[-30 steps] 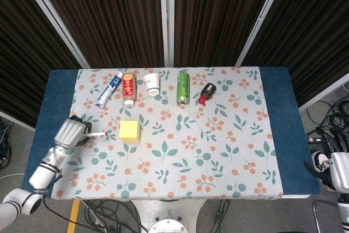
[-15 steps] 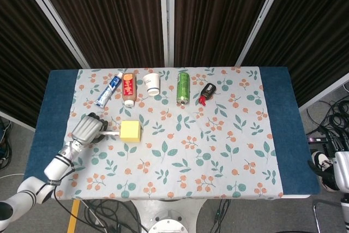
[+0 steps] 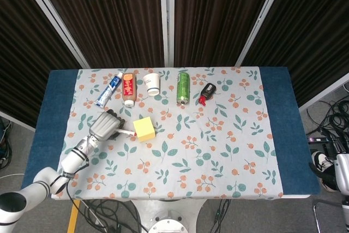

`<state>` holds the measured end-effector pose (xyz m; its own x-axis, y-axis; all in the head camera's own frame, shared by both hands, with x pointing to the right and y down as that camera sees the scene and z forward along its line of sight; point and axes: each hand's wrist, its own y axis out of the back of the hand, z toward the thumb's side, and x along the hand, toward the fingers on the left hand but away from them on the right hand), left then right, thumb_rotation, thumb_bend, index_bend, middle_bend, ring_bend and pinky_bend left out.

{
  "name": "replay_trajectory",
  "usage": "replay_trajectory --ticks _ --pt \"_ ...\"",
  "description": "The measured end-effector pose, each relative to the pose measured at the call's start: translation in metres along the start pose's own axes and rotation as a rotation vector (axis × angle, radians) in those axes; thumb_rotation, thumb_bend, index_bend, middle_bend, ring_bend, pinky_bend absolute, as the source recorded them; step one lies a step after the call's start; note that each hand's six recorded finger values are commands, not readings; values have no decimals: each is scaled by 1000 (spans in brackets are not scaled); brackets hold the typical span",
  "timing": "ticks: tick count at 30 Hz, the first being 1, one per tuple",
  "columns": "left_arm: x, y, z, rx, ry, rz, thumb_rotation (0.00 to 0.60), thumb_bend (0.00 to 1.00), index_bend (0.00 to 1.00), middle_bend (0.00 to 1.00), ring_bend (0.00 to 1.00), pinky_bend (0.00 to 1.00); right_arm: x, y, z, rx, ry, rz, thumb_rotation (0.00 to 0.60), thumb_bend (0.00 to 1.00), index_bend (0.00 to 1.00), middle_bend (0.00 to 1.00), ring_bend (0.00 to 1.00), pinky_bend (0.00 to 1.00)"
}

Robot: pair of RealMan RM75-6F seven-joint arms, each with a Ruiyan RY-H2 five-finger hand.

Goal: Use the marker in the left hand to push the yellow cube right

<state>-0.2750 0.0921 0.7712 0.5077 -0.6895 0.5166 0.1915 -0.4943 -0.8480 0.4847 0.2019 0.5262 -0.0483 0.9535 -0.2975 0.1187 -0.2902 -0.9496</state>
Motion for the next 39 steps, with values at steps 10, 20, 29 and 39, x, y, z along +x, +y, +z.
replay_trajectory --ticks 10,20,29,39 --pt "29 13 14 -9 18 -6 600 410 683 700 491 358 2 0 -3 -3 -9 0 600 68 89 199 68 83" --pt "56 17 33 -1 15 -31 600 410 684 700 491 358 3 0 -3 -6 -7 -3 600 68 89 201 68 83" --pt "52 18 22 -6 66 -28 600 410 680 700 491 359 1 -1 -1 -11 4 -2 600 68 90 203 68 83" --pt "43 18 26 -45 84 -45 600 410 680 700 491 359 3 1 -5 -10 -3 -8 600 68 89 203 68 83"
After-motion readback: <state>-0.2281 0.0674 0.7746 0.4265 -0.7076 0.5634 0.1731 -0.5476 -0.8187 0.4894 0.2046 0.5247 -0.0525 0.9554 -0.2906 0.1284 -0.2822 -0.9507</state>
